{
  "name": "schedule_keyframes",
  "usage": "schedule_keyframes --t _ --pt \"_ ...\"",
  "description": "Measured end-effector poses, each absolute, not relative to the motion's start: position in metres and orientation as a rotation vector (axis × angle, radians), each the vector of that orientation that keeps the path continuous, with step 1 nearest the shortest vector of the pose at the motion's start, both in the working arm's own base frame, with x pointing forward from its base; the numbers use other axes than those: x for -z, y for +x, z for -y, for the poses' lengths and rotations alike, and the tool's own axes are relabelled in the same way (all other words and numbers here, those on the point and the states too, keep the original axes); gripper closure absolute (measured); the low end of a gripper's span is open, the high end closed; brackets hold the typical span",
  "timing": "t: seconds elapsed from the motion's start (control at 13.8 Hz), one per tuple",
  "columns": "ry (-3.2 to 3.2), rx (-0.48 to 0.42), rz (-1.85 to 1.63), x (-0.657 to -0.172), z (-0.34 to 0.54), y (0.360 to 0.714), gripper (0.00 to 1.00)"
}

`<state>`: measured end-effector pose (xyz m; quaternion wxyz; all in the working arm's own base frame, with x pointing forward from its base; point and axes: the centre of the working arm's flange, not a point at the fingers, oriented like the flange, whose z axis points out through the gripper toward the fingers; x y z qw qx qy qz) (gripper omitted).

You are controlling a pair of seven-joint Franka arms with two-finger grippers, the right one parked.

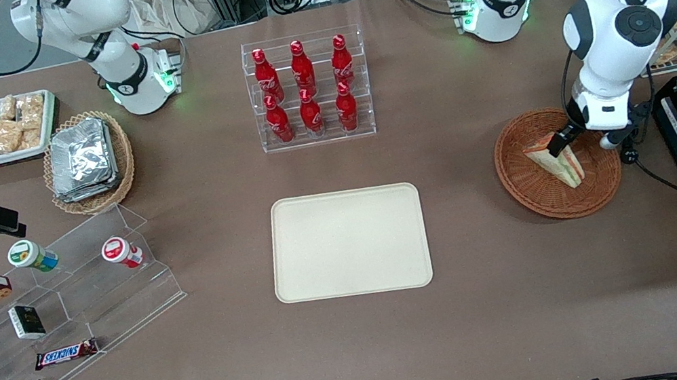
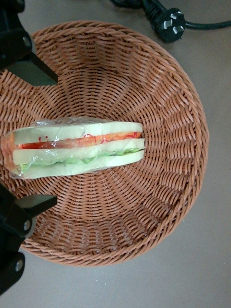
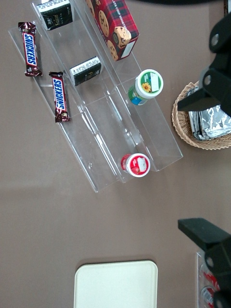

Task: Place sandwich from basket to tray
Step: 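Lower the left gripper and close it on the wrapped sandwich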

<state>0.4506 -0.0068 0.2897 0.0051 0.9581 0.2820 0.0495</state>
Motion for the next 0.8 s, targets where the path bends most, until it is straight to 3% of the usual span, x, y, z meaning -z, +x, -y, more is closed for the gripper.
schedule_keyframes --t 0.8 --pt "2.956 -0.183 -0.943 -0.254 0.008 0.45 0.0"
